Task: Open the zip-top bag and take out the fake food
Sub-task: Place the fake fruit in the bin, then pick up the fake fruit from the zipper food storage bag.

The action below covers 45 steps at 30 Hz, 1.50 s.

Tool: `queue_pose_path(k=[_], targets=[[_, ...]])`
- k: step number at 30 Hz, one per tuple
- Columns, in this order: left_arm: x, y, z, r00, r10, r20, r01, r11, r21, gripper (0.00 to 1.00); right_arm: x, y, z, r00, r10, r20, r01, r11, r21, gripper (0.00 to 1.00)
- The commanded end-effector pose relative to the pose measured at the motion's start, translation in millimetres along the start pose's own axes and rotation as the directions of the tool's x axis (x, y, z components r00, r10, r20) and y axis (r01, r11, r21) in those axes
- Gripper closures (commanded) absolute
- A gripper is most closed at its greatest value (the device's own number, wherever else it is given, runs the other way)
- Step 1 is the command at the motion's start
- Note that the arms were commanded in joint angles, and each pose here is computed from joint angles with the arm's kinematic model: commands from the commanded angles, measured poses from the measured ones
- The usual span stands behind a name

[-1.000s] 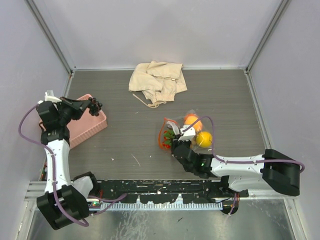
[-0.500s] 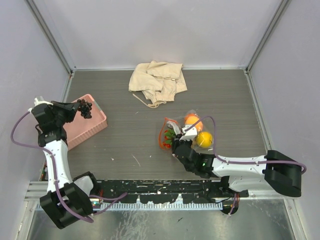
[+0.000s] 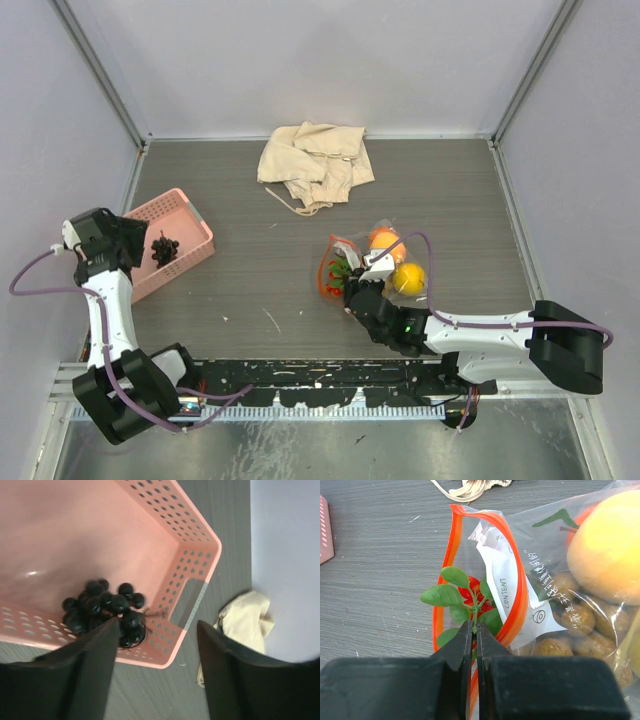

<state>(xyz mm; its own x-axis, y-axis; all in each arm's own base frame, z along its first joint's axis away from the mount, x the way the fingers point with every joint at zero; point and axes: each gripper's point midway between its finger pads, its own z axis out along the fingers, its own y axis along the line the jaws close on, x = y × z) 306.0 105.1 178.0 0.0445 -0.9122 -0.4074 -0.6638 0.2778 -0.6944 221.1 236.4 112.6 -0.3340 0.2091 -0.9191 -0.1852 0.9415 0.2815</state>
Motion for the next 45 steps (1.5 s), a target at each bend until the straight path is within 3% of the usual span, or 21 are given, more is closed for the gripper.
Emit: queue_pose_path(k=[1,2,8,14,21,25,29,32,38,45], targets=[[-27.5,12.5,-3.2,0.992,-0.048,0.12,0.062,0.99,-0.123,0.13,-8.7,3.7,1.0,0.998,0.05,0.027,-0.05,0.999,-0.001,0.99],[-27.7,14.1,-2.8,0.992,-0.046,0.121,0.062,0.989,-0.135,0.02,-8.4,3.7,1.1,0.998,0.052,0.026,-0.052,0.999,-0.001,0.99],[-27.6,11.1,-6.8,0.994,-0.026,0.102,0.041,0.989,-0.143,0.02,-8.3,3.7,0.8,0.998,0.053,0.025,-0.053,0.999,-0.002,0.99],[-8.1,-16.1,-15.8,1.0,-0.003,0.016,0.002,0.999,0.038,0.02,-11.2,5.2,0.0,0.998,0.058,0.029,-0.058,0.998,-0.008,0.99],[13.5,-56.3,-41.6,0.989,0.146,-0.03,-0.134,0.96,0.248,0.02,-18.0,7.3,-2.0,0.998,0.058,0.037,-0.058,0.998,-0.017,0.99],[53.3,-91.3,-63.1,0.95,0.29,-0.118,-0.198,0.848,0.492,0.02,-22.6,6.3,-4.3,0.997,0.063,0.044,-0.062,0.998,-0.021,0.99],[112.3,-107.4,-90.7,0.87,0.443,-0.216,-0.192,0.709,0.678,0.0,-27.9,5.5,-6.0,0.996,0.067,0.056,-0.065,0.998,-0.022,0.99],[153.9,-111.0,-115.4,0.808,0.544,-0.227,-0.187,0.601,0.777,0.0,-31.1,6.2,-6.9,0.996,0.066,0.057,-0.065,0.998,-0.026,0.99],[205.8,-109.6,-157.6,0.749,0.642,-0.164,-0.159,0.415,0.896,0.03,-39.4,6.9,-9.3,0.996,0.065,0.064,-0.062,0.997,-0.037,0.99],[261.0,-87.2,-180.3,0.718,0.681,-0.141,-0.1,0.302,0.948,0.05,-47.5,10.1,-9.8,0.996,0.065,0.061,-0.061,0.996,-0.06,0.99]])
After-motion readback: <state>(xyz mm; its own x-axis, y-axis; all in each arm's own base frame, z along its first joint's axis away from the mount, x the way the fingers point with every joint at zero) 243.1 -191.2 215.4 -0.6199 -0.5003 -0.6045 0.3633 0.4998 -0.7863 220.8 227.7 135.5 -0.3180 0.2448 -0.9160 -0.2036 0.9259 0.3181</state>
